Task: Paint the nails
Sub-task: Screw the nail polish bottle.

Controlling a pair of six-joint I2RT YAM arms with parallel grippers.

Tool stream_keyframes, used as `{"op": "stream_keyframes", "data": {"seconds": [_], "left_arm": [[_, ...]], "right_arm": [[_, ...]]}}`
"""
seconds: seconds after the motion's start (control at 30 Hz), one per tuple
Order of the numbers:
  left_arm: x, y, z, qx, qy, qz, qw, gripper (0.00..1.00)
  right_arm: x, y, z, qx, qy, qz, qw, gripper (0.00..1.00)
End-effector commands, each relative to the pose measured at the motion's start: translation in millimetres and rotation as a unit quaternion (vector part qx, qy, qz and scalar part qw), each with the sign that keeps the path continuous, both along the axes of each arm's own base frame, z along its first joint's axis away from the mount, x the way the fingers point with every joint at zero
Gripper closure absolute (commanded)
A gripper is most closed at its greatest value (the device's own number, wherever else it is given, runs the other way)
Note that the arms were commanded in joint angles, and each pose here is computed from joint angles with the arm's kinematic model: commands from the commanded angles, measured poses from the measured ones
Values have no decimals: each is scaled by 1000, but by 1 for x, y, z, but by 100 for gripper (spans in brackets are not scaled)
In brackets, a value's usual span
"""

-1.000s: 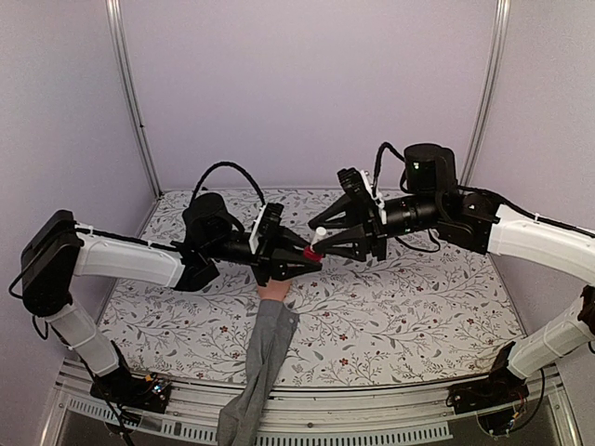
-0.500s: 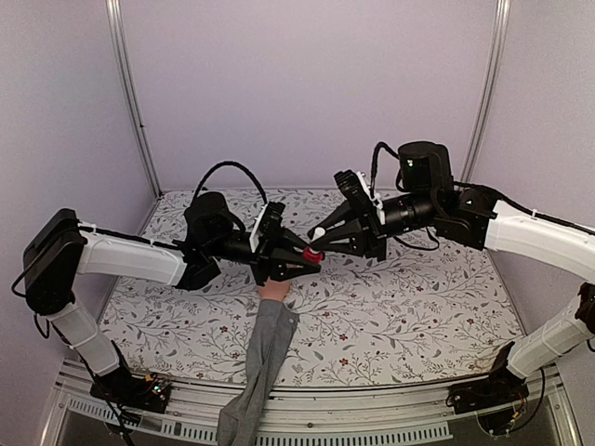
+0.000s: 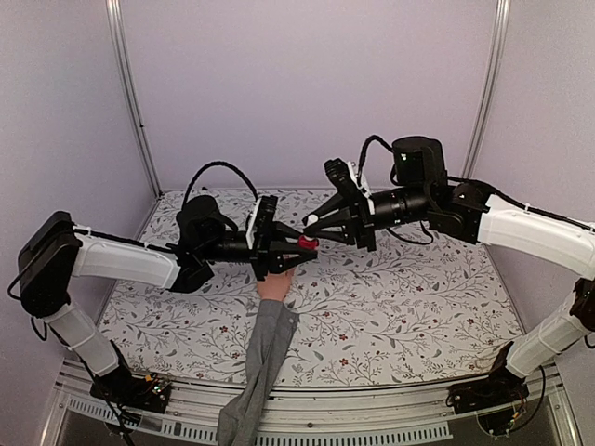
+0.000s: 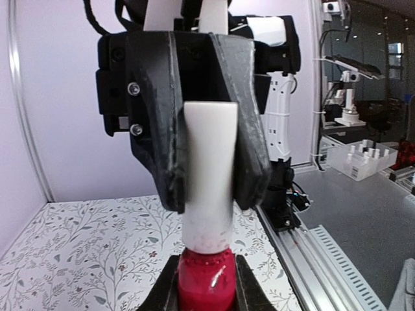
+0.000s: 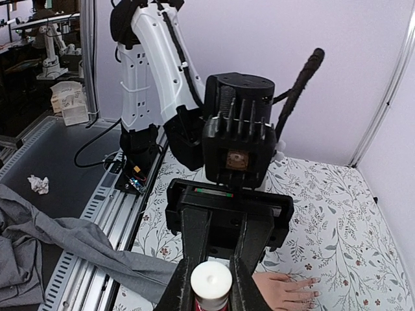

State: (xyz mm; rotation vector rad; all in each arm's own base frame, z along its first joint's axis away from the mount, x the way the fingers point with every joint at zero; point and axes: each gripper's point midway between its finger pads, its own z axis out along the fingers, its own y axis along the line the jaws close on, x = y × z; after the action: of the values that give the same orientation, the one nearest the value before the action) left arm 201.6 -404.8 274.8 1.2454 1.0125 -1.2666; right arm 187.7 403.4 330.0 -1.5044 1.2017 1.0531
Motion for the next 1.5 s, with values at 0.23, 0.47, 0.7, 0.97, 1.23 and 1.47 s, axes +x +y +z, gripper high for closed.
{"op": "stream_keyframes", "data": {"seconds": [0.23, 0.47, 0.7, 0.97, 1.23, 1.47], "left_arm": [[50, 22, 45, -71, -36, 202, 976, 100], [83, 39, 50, -98, -21, 319, 942, 100], [102, 34, 43, -88, -49, 410, 906, 100], [114, 16, 31, -63, -89, 467, 877, 100], [115, 17, 26, -53, -98, 482, 869, 100], [99, 19, 31, -56, -98, 440, 891, 100]], "right_arm": [[36, 13, -10, 4, 51, -101, 994, 100], [60, 20, -15, 16, 88, -159, 983, 100], [82, 28, -28, 10, 126, -208, 970, 100], [104, 33, -34, 8, 163, -262, 951, 100], [111, 32, -32, 15, 174, -281, 944, 100], [102, 24, -22, 23, 162, -267, 950, 79]]}}
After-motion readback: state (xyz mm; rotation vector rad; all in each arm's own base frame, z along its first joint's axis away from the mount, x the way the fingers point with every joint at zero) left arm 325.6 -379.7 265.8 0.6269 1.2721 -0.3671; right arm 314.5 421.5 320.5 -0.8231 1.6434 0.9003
